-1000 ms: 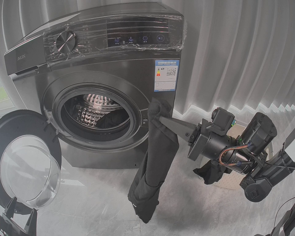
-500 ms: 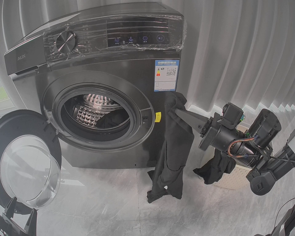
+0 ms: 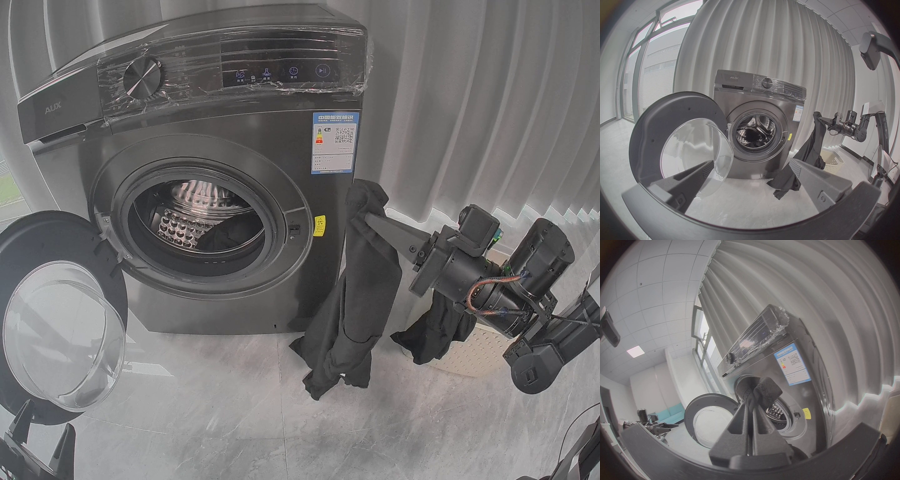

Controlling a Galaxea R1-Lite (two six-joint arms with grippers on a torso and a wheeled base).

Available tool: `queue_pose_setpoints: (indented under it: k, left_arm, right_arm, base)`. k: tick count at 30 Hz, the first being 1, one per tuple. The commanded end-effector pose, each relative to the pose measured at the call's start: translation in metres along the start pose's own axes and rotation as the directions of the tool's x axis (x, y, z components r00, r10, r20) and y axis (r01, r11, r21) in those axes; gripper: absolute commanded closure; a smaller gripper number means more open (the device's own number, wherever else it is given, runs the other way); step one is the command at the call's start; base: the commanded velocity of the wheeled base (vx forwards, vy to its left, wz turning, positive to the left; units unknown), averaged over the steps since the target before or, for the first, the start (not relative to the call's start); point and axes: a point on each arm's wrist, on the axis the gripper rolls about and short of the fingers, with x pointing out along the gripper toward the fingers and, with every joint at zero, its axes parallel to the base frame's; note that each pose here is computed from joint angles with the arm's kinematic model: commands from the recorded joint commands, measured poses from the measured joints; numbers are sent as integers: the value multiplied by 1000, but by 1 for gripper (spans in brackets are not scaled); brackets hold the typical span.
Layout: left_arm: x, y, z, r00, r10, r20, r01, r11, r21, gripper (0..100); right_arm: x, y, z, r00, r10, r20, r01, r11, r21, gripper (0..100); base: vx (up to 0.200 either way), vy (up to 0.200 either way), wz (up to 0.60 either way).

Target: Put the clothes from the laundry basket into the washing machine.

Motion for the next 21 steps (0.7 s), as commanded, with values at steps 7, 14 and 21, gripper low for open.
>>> queue_pose_setpoints:
  k: [7, 14, 21]
  left_arm:
    - [0, 1, -5, 1000, 0, -4, 0, 1000, 0, 0]
    - [0, 1, -5, 1000, 0, -4, 0, 1000, 0, 0]
    - [0, 1, -5, 1000, 0, -4, 0, 1000, 0, 0]
  right_arm:
    - [3, 1, -4, 1000, -16, 2, 16, 1000, 5, 100]
    - [3, 1, -5, 1000, -14, -3, 14, 1000, 7, 100]
    - [2, 2, -6, 1000, -16, -6, 16, 1000, 4, 100]
  base:
    - [0, 0, 514]
    - [0, 0, 0]
    - [0, 0, 0]
